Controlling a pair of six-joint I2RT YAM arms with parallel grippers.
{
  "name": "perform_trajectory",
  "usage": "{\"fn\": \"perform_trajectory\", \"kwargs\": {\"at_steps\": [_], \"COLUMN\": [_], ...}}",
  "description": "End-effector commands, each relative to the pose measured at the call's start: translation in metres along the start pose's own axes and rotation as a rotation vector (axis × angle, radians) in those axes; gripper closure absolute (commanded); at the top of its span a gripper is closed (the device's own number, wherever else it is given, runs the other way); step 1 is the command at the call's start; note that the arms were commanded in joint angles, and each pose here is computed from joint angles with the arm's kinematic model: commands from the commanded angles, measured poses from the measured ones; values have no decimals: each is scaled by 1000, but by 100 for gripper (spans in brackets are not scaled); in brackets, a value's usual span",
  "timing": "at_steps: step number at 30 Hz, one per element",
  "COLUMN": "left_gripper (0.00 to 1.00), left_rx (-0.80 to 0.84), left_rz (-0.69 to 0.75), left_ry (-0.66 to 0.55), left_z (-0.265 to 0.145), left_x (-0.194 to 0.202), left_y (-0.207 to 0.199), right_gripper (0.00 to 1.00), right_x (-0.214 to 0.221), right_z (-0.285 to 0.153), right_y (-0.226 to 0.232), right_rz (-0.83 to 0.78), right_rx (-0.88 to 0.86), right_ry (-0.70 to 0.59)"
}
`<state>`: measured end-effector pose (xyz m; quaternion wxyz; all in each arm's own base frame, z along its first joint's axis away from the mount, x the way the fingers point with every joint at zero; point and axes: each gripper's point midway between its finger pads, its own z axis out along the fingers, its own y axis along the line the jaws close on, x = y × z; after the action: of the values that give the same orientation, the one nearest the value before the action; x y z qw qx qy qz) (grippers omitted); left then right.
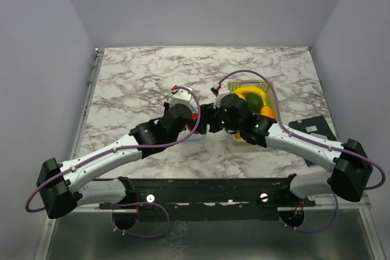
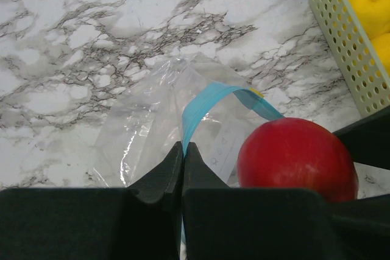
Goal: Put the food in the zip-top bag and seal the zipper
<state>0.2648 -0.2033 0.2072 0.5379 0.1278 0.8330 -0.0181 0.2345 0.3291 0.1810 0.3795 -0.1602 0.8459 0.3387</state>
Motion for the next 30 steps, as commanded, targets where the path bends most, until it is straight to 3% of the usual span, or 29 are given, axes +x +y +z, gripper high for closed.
{"fn": "perform_trajectory", "kwargs": {"at_steps": [1, 12, 16, 22, 30], "left_gripper": [100, 100, 100, 100, 100], "left_rx": [18, 23, 22, 20, 13], "left_rz": [-9, -6, -9, -9, -8], "left_ry": [-7, -5, -7, -7, -8], "left_z": [-3, -3, -3, -3, -3], "left_x": [-7, -7, -8, -8, -8], "left_y": [-1, -2, -2, -1, 0], "right_gripper": [73, 64, 50, 18, 6], "right_x": [-26, -25, -22, -21, -23], "right_z": [14, 45, 54, 61, 56], "right_y": [4, 10, 7, 5, 11], "right_rz": [28, 85, 110, 128, 123], "right_rx": [40, 65, 103, 129, 97], "right_ry": [-108, -135, -139, -147, -150]}}
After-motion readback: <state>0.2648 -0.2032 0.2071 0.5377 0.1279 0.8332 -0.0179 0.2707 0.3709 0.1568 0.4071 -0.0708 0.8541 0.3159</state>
